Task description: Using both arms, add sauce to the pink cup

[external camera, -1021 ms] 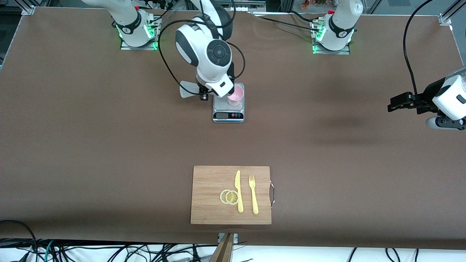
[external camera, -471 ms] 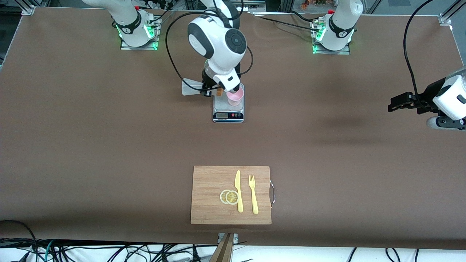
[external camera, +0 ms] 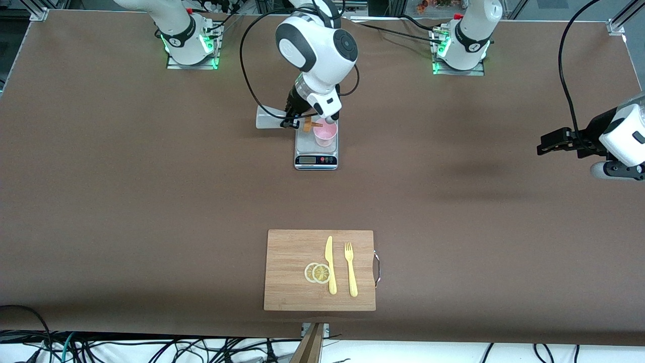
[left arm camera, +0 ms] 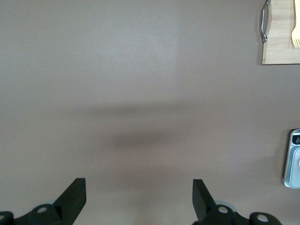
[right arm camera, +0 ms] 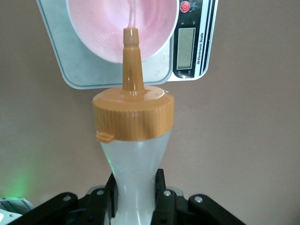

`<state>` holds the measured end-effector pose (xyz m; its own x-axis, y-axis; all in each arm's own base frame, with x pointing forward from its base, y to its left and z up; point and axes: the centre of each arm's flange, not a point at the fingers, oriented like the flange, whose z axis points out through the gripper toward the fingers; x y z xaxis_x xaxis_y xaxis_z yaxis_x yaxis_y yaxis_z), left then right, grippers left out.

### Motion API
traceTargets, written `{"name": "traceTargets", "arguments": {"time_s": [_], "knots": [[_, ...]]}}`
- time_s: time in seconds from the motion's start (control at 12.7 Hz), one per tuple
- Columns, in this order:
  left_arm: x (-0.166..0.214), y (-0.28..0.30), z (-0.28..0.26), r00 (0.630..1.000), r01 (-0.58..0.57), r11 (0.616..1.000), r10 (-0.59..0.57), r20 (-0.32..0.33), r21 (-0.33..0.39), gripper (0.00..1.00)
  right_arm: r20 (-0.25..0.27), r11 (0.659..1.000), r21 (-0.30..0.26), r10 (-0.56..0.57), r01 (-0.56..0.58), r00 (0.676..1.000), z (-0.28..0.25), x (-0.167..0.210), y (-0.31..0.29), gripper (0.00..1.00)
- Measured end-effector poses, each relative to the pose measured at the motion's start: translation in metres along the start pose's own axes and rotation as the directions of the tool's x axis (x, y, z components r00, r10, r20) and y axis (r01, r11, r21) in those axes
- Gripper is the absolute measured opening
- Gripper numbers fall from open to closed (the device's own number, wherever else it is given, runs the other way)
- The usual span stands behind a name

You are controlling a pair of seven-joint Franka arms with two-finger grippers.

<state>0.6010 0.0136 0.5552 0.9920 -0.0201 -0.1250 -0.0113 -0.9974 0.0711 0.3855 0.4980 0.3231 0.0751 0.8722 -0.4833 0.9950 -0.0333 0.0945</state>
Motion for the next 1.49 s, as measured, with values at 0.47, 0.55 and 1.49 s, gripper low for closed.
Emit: {"name": "traceTargets", "arguments": {"time_s": [0.47,0.55,1.49], "knots": [[0.0000,-0.0003,0.0000,1.000,0.001,1.000,-0.001,0.000,0.000,1.00,0.030,0.999,-0.031,0.032,-0.031,0.999,-0.0014,0.0019,-0.0062,0.32],[0.0000,-0.0005,0.0000,1.000,0.001,1.000,-0.001,0.000,0.000,1.00,0.031,0.999,-0.031,0.032,-0.032,0.999,-0.0013,0.0018,-0.0063,0.32],[0.0005,-0.0009,0.0009,1.000,0.002,1.000,-0.002,0.002,0.000,1.00,0.030,0.999,-0.023,0.047,-0.047,0.998,-0.0002,-0.0002,-0.0034,0.32]]}}
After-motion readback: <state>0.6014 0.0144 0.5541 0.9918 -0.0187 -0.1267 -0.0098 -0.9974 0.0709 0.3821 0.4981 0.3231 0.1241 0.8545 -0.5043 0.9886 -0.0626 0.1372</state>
